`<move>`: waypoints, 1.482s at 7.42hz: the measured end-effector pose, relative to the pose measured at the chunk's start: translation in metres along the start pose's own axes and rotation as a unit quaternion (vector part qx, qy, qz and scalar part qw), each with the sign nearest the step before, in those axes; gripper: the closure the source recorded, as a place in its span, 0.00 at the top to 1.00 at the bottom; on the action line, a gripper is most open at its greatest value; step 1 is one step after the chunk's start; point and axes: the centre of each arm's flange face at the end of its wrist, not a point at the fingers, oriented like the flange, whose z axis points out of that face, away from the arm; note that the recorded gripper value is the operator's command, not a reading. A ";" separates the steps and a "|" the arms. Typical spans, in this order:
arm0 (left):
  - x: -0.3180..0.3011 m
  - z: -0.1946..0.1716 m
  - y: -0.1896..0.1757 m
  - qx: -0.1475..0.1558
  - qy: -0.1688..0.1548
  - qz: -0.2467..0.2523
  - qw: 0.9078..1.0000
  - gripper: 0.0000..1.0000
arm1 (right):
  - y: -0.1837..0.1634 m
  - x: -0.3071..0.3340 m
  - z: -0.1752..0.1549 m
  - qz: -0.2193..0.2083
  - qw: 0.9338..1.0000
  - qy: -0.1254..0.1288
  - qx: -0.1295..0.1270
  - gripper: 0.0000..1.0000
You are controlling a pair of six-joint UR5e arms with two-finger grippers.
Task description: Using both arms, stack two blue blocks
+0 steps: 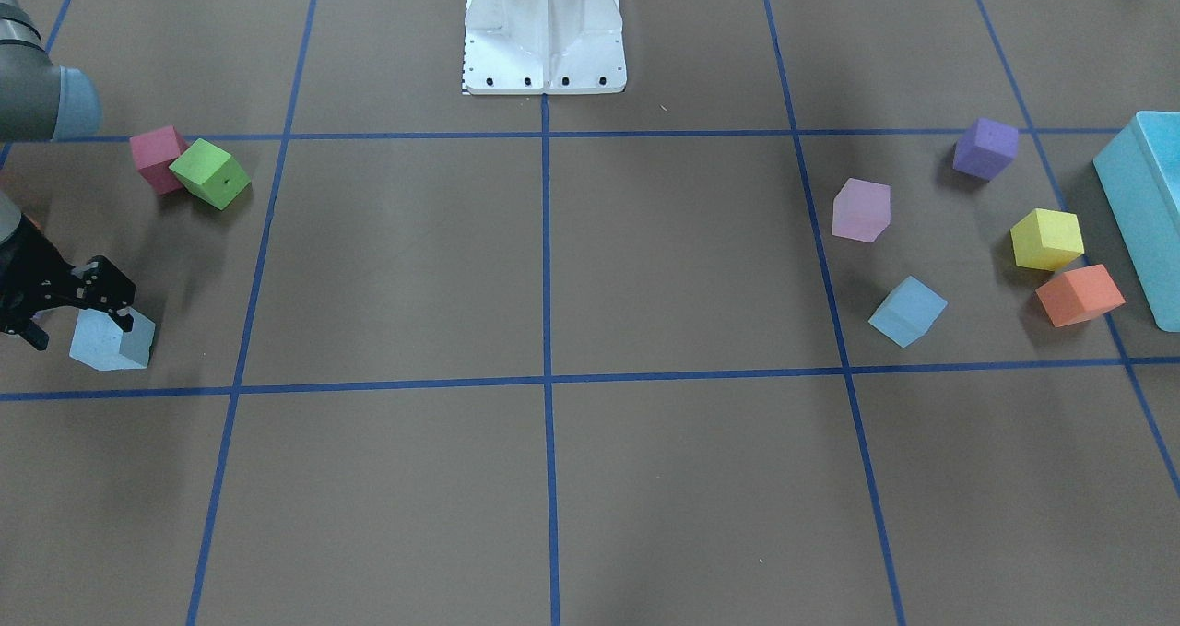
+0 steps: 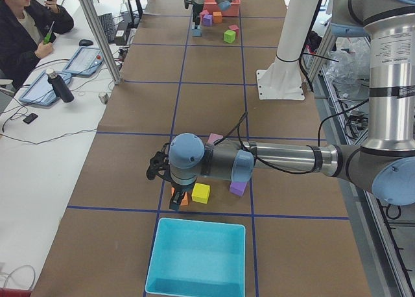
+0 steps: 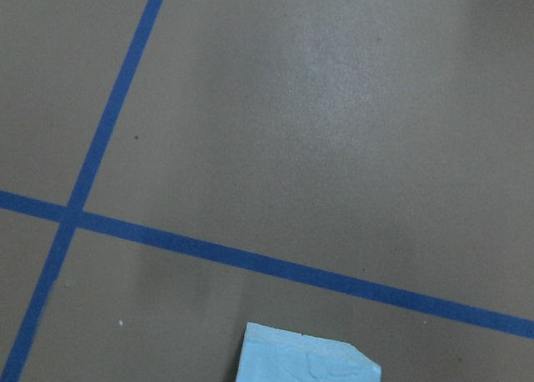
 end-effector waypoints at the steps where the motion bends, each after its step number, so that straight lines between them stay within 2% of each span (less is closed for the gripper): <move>1: 0.000 0.000 0.000 0.000 0.000 0.000 1.000 0.98 | 0.004 0.003 0.010 0.002 1.000 0.004 -0.009 1.00; 2: 0.000 0.000 0.000 0.000 0.000 0.000 1.000 0.98 | 0.009 0.002 0.019 0.002 1.000 0.007 -0.017 0.88; 3: 0.000 0.000 0.000 0.000 0.000 0.000 1.000 0.98 | 0.013 0.001 0.026 0.000 1.000 0.010 -0.024 0.47; 4: 0.000 0.000 0.000 0.000 0.000 0.000 1.000 0.98 | 0.016 0.000 0.031 -0.001 1.000 0.012 -0.028 0.15; 5: 0.000 0.000 0.000 0.000 0.000 0.000 1.000 0.98 | 0.017 -0.001 0.033 -0.003 0.999 0.011 -0.030 0.00; 7: 0.000 0.000 0.001 0.000 0.001 -0.001 1.000 0.98 | 0.001 -0.020 0.027 -0.013 1.000 -0.006 -0.024 0.00; 8: 0.000 0.000 0.001 0.000 0.001 -0.001 1.000 0.98 | -0.019 -0.041 0.019 -0.020 1.000 -0.020 -0.011 0.00; 10: -0.001 0.002 0.003 -0.002 0.001 -0.003 1.000 0.98 | -0.075 -0.123 -0.002 -0.028 0.997 -0.062 0.024 0.00; 11: -0.002 0.002 0.003 -0.003 0.001 -0.003 1.000 0.98 | -0.090 -0.181 -0.005 -0.020 0.996 -0.078 0.026 0.00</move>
